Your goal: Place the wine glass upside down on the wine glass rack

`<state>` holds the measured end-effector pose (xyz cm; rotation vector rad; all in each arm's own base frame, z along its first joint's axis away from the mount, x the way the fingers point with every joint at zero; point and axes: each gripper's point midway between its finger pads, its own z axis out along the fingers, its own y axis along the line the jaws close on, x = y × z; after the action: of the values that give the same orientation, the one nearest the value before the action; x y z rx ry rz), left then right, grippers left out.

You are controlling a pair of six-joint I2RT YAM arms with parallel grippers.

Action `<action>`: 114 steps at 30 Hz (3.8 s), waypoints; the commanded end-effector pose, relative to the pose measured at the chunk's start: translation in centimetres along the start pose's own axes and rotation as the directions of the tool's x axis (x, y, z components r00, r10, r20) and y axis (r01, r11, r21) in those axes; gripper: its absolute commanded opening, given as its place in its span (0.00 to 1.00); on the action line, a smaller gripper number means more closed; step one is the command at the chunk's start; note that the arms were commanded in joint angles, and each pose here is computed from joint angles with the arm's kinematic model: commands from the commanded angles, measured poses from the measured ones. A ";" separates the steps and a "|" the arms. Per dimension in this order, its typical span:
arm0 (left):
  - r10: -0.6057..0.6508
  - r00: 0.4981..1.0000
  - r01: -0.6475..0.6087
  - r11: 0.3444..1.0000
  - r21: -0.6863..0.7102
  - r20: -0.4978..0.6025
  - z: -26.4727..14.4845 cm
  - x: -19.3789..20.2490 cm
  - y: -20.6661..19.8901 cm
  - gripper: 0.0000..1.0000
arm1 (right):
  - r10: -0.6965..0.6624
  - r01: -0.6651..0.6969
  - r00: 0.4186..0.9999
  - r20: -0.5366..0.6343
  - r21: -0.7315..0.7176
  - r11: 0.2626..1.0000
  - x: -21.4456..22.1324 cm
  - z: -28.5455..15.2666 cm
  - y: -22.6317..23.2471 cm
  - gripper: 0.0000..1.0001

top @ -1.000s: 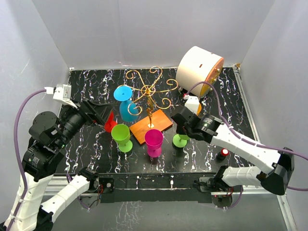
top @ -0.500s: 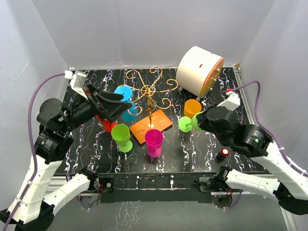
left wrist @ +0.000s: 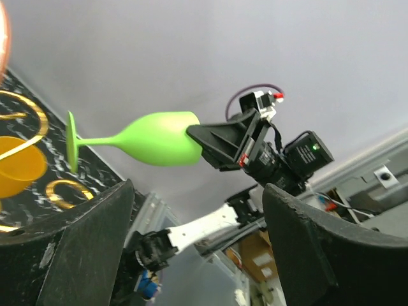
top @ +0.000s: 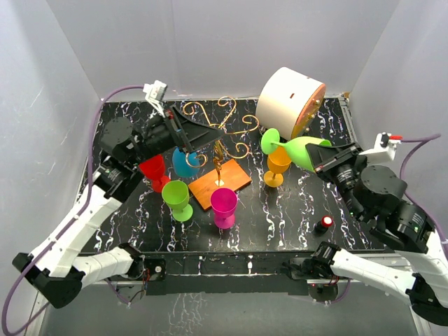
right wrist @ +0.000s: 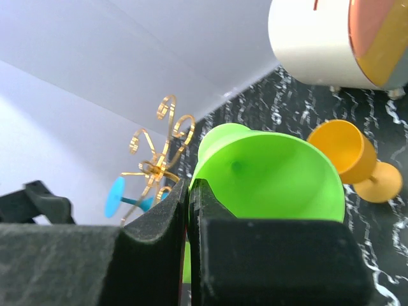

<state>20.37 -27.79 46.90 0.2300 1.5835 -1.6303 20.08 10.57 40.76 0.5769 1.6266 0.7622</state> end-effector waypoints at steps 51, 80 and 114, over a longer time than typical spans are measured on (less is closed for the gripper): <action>-0.397 0.827 0.363 0.918 0.161 0.397 15.6 0.7 -4.2 0.39 | 0.188 -0.145 0.981 0.041 -0.484 0.863 -5.5 -5.6 8.0 0.00; -0.138 0.892 0.111 0.990 0.087 0.431 14.4 -0.8 -5.8 0.00 | 0.133 -0.118 0.991 0.022 -0.341 0.933 -4.2 -5.2 4.1 0.72; 0.702 0.710 -0.704 0.708 -0.053 -0.052 0.2 5.9 -1.8 0.00 | 0.036 -0.140 0.967 -0.252 -0.409 0.902 -2.0 -6.0 11.2 0.79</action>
<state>15.89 -34.07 43.18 0.7259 1.3951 -1.0623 15.43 14.56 47.40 0.3184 1.6662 1.1261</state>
